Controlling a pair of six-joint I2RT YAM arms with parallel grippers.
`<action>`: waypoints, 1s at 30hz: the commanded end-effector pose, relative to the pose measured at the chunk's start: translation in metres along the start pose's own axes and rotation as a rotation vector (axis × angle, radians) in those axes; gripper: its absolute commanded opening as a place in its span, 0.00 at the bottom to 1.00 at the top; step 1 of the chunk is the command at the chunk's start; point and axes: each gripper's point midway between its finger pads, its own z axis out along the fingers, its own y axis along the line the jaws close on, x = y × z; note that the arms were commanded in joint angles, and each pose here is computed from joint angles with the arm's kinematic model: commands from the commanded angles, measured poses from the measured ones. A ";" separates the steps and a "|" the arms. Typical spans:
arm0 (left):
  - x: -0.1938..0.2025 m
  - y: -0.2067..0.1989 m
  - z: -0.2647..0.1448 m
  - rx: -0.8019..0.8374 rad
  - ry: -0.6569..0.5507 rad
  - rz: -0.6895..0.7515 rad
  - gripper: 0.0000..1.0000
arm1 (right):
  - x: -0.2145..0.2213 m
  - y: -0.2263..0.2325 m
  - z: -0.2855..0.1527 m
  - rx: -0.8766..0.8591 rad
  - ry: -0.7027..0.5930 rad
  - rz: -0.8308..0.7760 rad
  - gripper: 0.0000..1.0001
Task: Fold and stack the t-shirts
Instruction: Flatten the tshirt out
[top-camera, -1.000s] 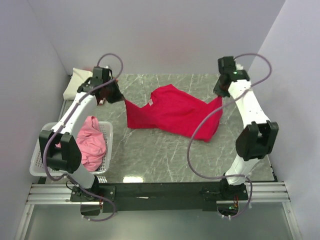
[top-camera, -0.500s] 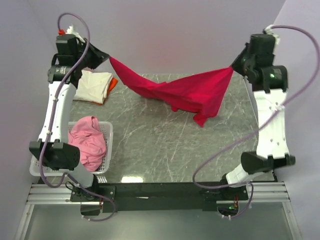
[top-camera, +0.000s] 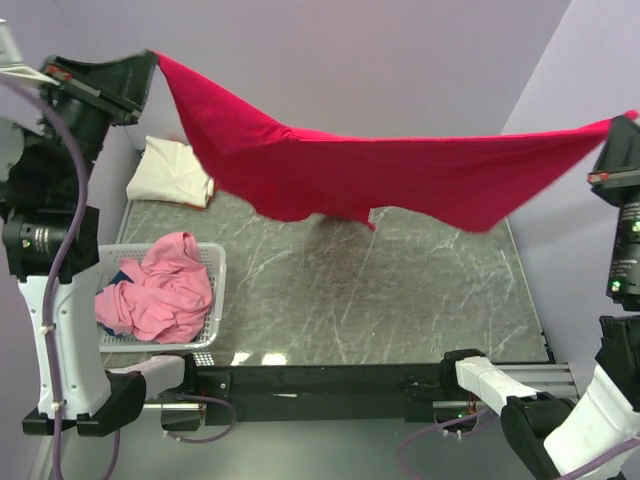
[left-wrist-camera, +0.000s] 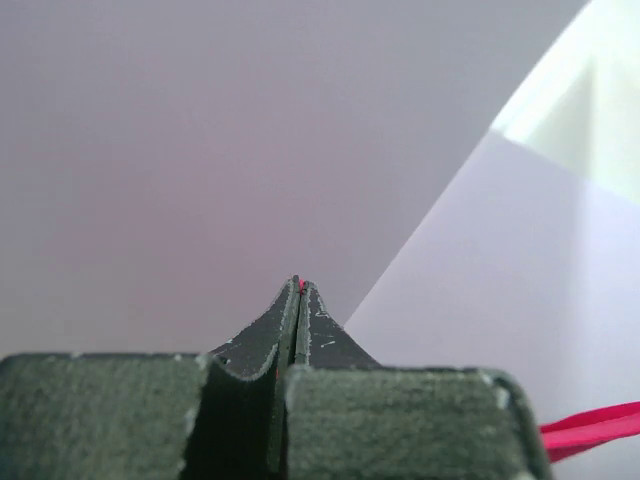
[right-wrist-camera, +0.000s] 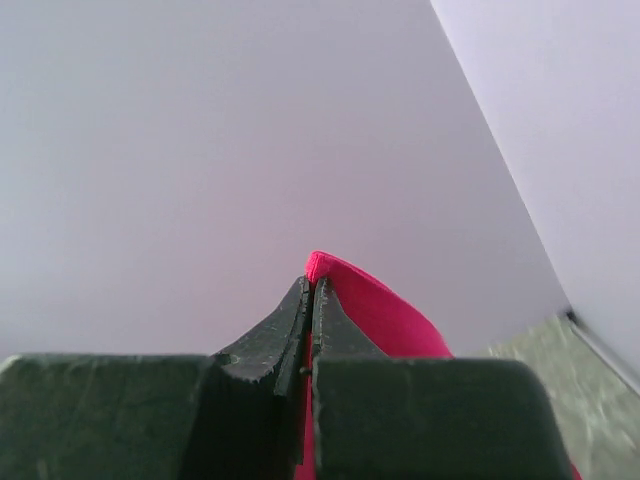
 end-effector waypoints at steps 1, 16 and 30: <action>-0.009 -0.010 0.017 0.079 -0.034 -0.006 0.01 | 0.008 0.002 0.027 0.014 -0.013 -0.037 0.00; 0.161 0.108 0.137 -0.004 0.335 -0.157 0.01 | 0.189 -0.041 0.142 0.162 0.315 -0.160 0.00; 0.134 0.101 0.168 0.034 0.258 -0.122 0.01 | 0.200 -0.037 0.188 0.153 0.331 -0.160 0.00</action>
